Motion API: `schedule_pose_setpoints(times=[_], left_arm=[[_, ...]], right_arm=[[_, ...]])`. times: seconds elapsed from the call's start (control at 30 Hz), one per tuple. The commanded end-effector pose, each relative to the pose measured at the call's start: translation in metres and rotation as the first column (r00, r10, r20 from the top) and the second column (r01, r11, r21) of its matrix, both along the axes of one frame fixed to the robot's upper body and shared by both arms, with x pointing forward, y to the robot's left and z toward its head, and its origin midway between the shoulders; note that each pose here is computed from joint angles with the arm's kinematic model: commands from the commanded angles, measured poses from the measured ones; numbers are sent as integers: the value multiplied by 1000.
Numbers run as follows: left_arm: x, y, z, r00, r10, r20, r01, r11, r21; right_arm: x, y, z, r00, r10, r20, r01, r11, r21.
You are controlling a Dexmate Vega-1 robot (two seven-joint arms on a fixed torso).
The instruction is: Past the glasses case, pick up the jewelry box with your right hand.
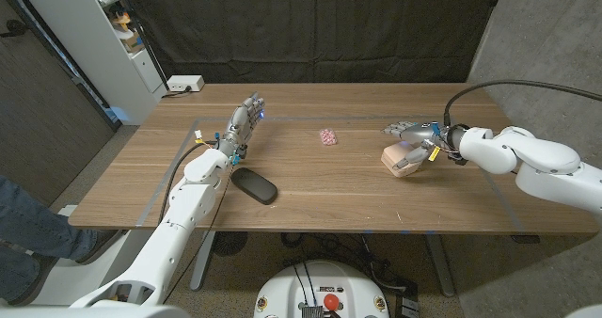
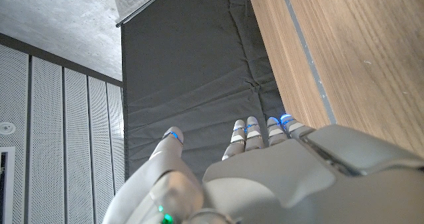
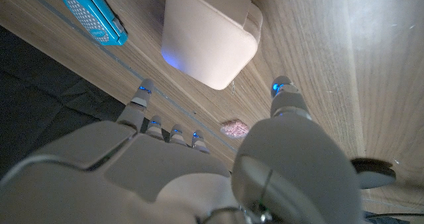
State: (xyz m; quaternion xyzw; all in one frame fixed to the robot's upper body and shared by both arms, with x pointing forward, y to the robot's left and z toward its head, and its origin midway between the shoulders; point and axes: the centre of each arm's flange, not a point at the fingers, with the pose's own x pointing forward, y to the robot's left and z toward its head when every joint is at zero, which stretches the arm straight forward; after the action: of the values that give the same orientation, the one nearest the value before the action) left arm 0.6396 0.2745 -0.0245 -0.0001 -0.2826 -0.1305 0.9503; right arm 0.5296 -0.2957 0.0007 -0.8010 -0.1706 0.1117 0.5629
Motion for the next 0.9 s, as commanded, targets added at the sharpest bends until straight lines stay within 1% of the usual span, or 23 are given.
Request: schedule_pose_setpoints(times=[0.03,0.43,0.9], left_arm=[[1,2,-3,1000,0,-7,0,1000,-1],[1,2,-5,1000,-1,-13,1,1000,1],[0,2,-3,1000,3,-19,-3,1000,14]], right_arm=[[5,-1,-6,1000,-16,-16,16,1000,-3],[10,0,-9,999,-23,-27,23,1000,-7],[16,2,-14,999,-20,-36,19,1000,-6]])
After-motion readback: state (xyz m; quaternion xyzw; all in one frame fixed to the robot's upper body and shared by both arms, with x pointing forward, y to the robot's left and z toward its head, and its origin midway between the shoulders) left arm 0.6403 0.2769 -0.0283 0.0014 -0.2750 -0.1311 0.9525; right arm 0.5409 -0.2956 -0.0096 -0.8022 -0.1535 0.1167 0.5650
